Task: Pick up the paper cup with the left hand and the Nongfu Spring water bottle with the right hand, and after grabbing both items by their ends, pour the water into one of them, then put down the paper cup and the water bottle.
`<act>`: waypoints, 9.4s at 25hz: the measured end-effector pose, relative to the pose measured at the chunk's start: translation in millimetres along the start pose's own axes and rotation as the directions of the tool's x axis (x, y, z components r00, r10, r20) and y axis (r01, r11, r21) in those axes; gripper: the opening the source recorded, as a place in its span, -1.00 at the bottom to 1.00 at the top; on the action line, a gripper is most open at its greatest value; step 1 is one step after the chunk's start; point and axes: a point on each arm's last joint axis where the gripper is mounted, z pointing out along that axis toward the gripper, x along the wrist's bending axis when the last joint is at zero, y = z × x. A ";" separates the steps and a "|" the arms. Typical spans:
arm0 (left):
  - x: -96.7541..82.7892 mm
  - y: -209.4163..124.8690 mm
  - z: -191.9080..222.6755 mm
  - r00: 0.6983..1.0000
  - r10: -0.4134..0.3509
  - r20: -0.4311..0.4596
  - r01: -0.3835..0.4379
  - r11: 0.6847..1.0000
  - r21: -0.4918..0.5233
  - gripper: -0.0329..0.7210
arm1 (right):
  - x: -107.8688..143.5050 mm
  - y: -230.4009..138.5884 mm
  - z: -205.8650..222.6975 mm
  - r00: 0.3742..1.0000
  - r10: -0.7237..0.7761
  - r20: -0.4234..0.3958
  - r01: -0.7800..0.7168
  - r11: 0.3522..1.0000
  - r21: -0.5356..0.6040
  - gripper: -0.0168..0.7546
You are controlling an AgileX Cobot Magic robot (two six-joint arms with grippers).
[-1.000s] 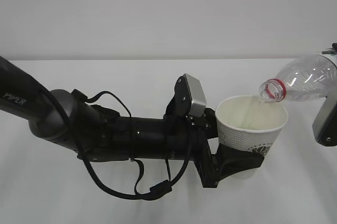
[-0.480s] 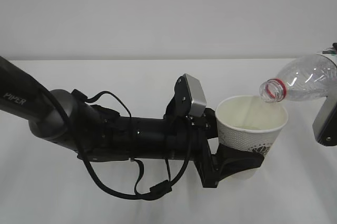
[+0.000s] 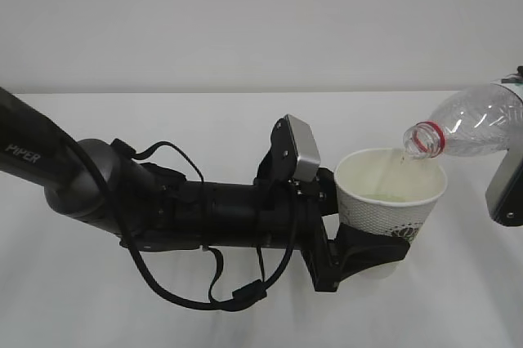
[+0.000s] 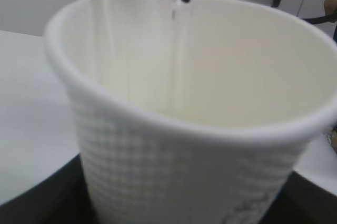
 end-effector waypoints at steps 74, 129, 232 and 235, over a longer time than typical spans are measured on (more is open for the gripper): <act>0.1 -0.7 0.1 1.000 -0.001 0.000 0.001 1.000 0.001 0.51 | -0.3 -1.1 0.0 1.000 -0.027 0.003 0.027 1.000 0.013 0.33; 0.1 -0.7 0.1 1.000 -0.001 0.000 0.001 1.000 0.001 0.51 | -1.8 -1.5 0.0 0.999 -0.036 0.019 0.036 0.999 0.017 0.33; 7.7 -0.4 -0.2 0.996 -0.046 -0.081 0.045 0.999 -0.014 0.51 | 59.8 -6.6 36.5 0.097 0.995 -0.026 -0.973 0.100 0.208 0.33; 7.7 -0.4 -0.2 0.996 -0.046 -0.081 0.045 0.999 -0.014 0.51 | 61.5 -8.0 47.0 0.075 0.997 -0.021 -0.977 0.078 0.201 0.33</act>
